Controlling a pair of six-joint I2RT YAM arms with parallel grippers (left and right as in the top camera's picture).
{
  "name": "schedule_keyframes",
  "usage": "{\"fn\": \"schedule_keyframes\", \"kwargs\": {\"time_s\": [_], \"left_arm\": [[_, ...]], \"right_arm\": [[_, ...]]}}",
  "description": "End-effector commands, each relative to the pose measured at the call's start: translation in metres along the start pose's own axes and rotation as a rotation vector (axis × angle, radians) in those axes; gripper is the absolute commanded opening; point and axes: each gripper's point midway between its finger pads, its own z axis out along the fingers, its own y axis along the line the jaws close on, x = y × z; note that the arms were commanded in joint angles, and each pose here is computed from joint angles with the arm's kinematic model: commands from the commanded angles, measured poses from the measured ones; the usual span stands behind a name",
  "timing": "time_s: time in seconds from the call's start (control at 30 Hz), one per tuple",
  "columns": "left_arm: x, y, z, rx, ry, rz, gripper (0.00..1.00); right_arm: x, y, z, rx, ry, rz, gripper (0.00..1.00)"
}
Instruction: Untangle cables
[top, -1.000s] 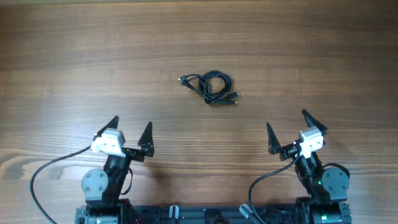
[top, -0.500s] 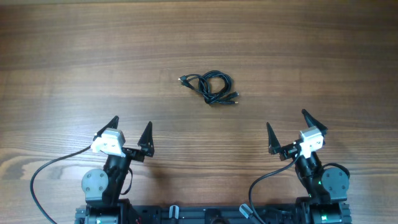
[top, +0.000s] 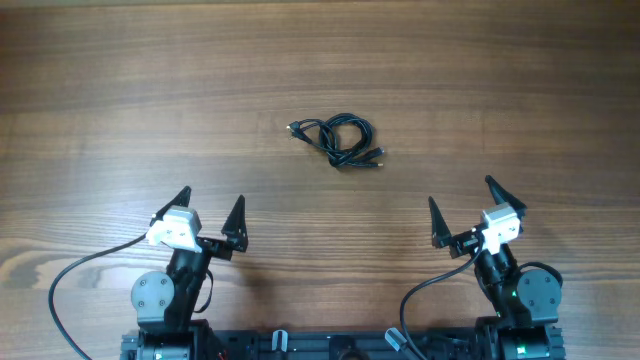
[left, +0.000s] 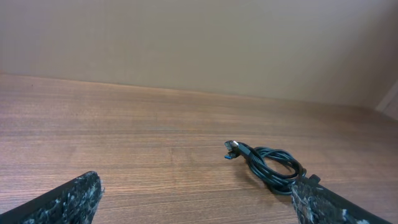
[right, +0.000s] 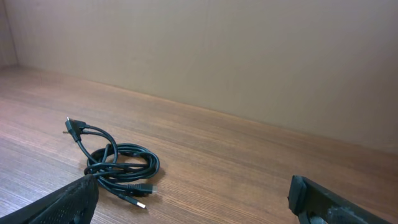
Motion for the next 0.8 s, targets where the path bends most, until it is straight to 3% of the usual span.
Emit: {"fn": "schedule_keyframes", "kwargs": {"time_s": [0.0, 0.53, 0.63, 0.77], "left_arm": [[0.001, 0.002, 0.0, -0.009, 0.0, 0.0, 1.0], [0.001, 0.002, 0.0, -0.008, -0.001, 0.0, 1.0], [0.001, 0.002, 0.0, -0.008, -0.002, 0.0, 1.0], [0.001, 0.002, 0.0, -0.008, -0.003, 0.001, 1.0]], "right_arm": [[-0.003, 0.003, 0.0, -0.018, -0.015, 0.009, 1.0], [-0.002, -0.002, 0.0, 0.012, -0.011, 0.002, 1.0], [-0.008, -0.004, -0.001, 0.024, -0.03, -0.169, 1.0], [-0.009, 0.008, -0.001, -0.041, -0.042, -0.176, 1.0]]}}
